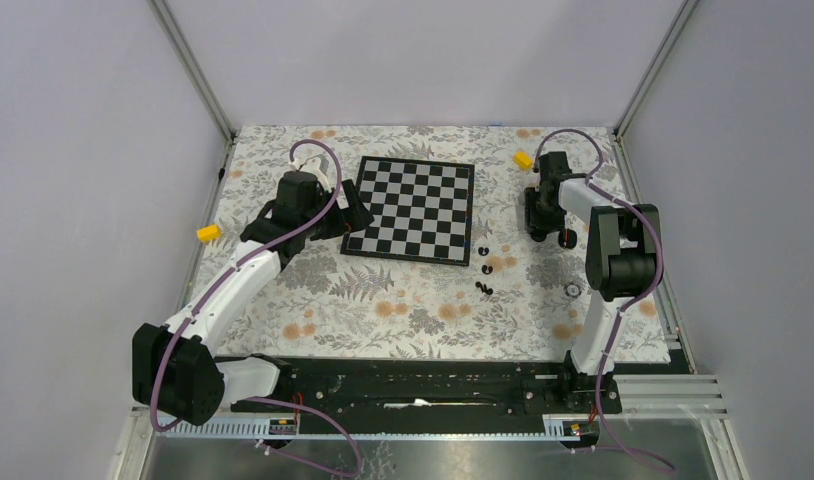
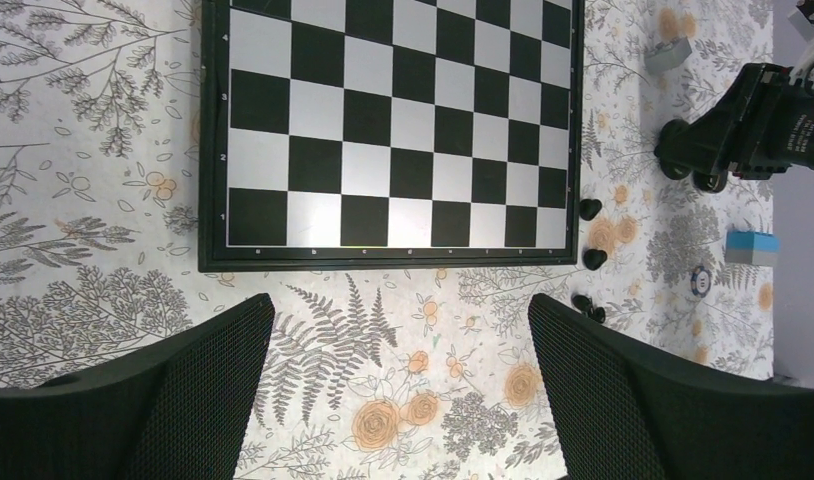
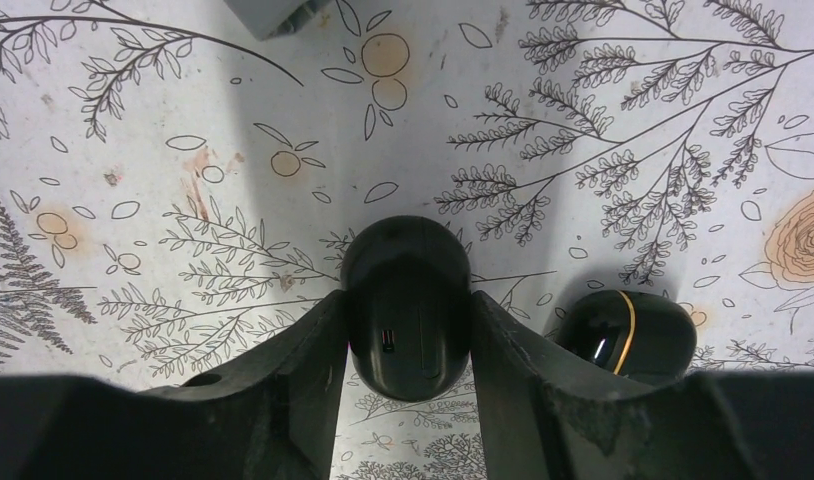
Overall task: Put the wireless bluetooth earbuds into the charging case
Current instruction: Pick up the charging case from the corner of the board, then place the charging case at the center of the board.
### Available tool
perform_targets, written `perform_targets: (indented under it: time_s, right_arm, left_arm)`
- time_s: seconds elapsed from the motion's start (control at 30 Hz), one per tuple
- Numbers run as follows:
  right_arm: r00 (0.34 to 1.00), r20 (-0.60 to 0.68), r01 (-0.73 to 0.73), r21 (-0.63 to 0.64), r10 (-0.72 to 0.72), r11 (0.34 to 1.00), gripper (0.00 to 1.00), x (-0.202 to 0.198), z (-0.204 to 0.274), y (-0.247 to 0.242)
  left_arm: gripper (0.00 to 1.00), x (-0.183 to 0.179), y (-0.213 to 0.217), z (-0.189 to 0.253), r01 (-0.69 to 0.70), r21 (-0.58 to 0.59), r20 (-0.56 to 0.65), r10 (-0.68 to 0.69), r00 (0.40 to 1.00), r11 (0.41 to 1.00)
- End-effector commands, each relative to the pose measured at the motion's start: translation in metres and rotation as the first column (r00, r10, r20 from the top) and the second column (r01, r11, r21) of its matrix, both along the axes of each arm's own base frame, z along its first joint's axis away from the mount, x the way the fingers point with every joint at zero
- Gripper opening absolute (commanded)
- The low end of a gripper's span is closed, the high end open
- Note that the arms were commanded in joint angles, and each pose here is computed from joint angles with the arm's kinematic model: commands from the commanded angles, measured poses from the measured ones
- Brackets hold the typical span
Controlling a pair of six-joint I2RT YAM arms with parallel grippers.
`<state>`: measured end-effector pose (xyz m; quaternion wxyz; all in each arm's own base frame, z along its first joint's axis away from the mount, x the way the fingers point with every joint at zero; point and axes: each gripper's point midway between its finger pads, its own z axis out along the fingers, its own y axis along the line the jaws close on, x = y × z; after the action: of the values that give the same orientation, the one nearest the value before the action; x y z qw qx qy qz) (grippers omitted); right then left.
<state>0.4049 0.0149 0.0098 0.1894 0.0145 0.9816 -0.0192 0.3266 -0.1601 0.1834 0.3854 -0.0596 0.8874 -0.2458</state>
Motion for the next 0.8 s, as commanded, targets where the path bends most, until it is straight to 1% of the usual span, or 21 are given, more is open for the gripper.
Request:
perform_targets:
  time_s: [0.0, 0.07, 0.2, 0.27, 0.33, 0.43, 0.53, 0.6, 0.7, 0.77]
  right_arm:
    - [1.0, 0.006, -0.009, 0.041, 0.009, 0.999, 0.44, 0.0, 0.011, 0.009]
    - [1.0, 0.014, 0.007, 0.044, -0.008, 0.999, 0.41, -0.001, 0.021, 0.009]
    - [0.997, 0.078, -0.024, 0.081, 0.017, 0.996, 0.41, -0.003, 0.054, 0.029]
    - [0.991, 0.121, -0.063, 0.102, 0.051, 0.993, 0.41, -0.005, 0.072, 0.048]
    - [0.979, 0.163, -0.149, 0.131, 0.127, 0.98, 0.41, -0.012, 0.087, 0.079]
    - [0.929, 0.237, -0.32, 0.122, 0.286, 0.939, 0.42, -0.027, 0.108, 0.136]
    - [0.876, 0.245, -0.453, 0.121, 0.416, 0.883, 0.43, -0.041, 0.108, 0.181]
    - [0.853, 0.23, -0.501, 0.112, 0.468, 0.858, 0.42, -0.047, 0.101, 0.199]
    - [0.825, 0.195, -0.555, 0.107, 0.53, 0.825, 0.41, -0.058, 0.092, 0.221]
    - [0.778, 0.184, -0.622, 0.091, 0.601, 0.777, 0.41, -0.07, 0.088, 0.235]
  left_arm:
    - [0.99, -0.001, -0.005, 0.018, 0.017, -0.053, 0.044, -0.015, 0.999, 0.998]
    - [0.99, -0.001, -0.006, 0.017, 0.018, -0.06, 0.041, -0.016, 0.999, 0.998]
    - [0.99, -0.001, -0.016, 0.014, 0.059, -0.093, 0.022, -0.058, 0.998, 0.994]
    - [0.99, 0.0, -0.021, 0.013, 0.078, -0.104, 0.01, -0.078, 0.997, 0.992]
    - [0.99, 0.002, -0.023, 0.013, 0.082, -0.11, 0.004, -0.082, 0.997, 0.99]
    - [0.99, 0.004, -0.026, 0.01, 0.079, -0.125, -0.006, -0.081, 0.997, 0.989]
    - [0.99, 0.0, -0.038, 0.003, 0.105, -0.196, -0.038, -0.115, 0.993, 0.975]
    - [0.99, -0.004, -0.042, -0.007, 0.095, -0.228, -0.083, -0.117, 0.99, 0.969]
    - [0.99, -0.005, -0.037, -0.017, 0.06, -0.209, -0.123, -0.087, 0.989, 0.976]
    - [0.99, -0.006, -0.034, -0.019, 0.05, -0.193, -0.128, -0.076, 0.989, 0.98]
